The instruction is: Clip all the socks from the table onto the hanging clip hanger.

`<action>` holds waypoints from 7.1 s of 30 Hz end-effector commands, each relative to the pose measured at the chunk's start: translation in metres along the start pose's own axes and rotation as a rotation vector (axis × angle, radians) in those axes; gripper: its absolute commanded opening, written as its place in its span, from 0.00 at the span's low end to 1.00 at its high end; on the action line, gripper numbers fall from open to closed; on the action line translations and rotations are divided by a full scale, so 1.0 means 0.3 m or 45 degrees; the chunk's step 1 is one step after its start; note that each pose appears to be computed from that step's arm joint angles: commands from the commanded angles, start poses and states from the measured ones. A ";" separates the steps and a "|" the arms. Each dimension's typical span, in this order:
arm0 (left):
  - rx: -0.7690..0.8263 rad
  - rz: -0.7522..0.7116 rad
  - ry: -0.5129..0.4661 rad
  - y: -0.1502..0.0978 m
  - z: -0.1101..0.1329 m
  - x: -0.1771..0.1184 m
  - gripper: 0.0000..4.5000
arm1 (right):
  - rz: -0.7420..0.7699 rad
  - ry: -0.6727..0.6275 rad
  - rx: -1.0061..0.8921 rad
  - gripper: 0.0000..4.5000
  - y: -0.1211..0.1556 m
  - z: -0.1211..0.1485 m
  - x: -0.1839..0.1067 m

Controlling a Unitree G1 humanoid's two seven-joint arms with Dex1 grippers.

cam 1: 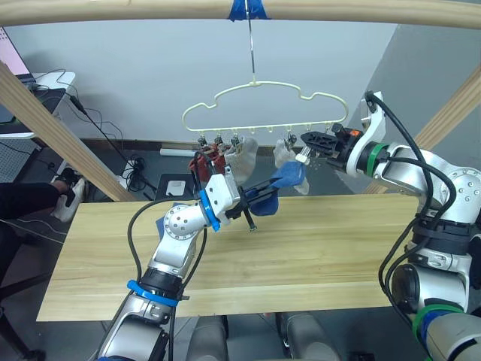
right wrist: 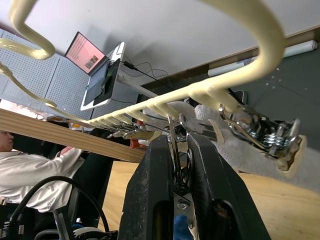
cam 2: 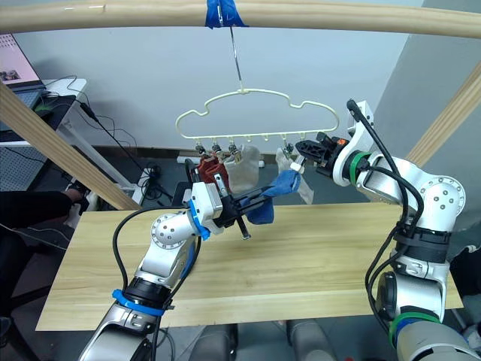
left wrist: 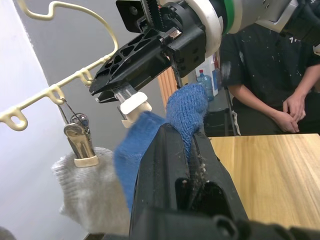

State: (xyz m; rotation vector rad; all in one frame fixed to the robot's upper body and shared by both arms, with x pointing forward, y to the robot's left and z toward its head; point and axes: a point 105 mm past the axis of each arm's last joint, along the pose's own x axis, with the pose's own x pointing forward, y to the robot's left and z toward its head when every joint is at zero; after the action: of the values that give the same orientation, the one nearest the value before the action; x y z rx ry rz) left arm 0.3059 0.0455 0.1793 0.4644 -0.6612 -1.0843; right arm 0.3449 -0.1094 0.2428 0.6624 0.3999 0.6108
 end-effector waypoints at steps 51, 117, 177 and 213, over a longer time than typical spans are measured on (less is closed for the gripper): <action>-0.911 -0.055 0.923 -0.103 -0.265 -0.400 0.91 | 0.018 -0.035 -0.099 0.04 -0.007 0.002 -0.026; -0.857 -0.195 0.179 -0.007 -0.016 -0.050 0.01 | 0.377 0.119 -0.013 0.04 0.072 -0.016 -0.094; -0.825 -0.018 0.234 0.073 -0.004 -0.140 0.99 | -0.218 -0.243 -0.767 1.00 -0.057 -0.129 -0.158; -0.705 -0.003 0.114 0.088 0.208 -0.149 1.00 | -0.504 -0.804 -0.925 0.64 -0.075 -0.050 0.023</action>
State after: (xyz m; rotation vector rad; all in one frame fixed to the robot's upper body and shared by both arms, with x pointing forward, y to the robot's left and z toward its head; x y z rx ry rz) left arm 0.2729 0.0991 0.2231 0.0066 -0.2159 -1.1673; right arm 0.3527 -0.1077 0.1995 0.0379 -0.2120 0.1323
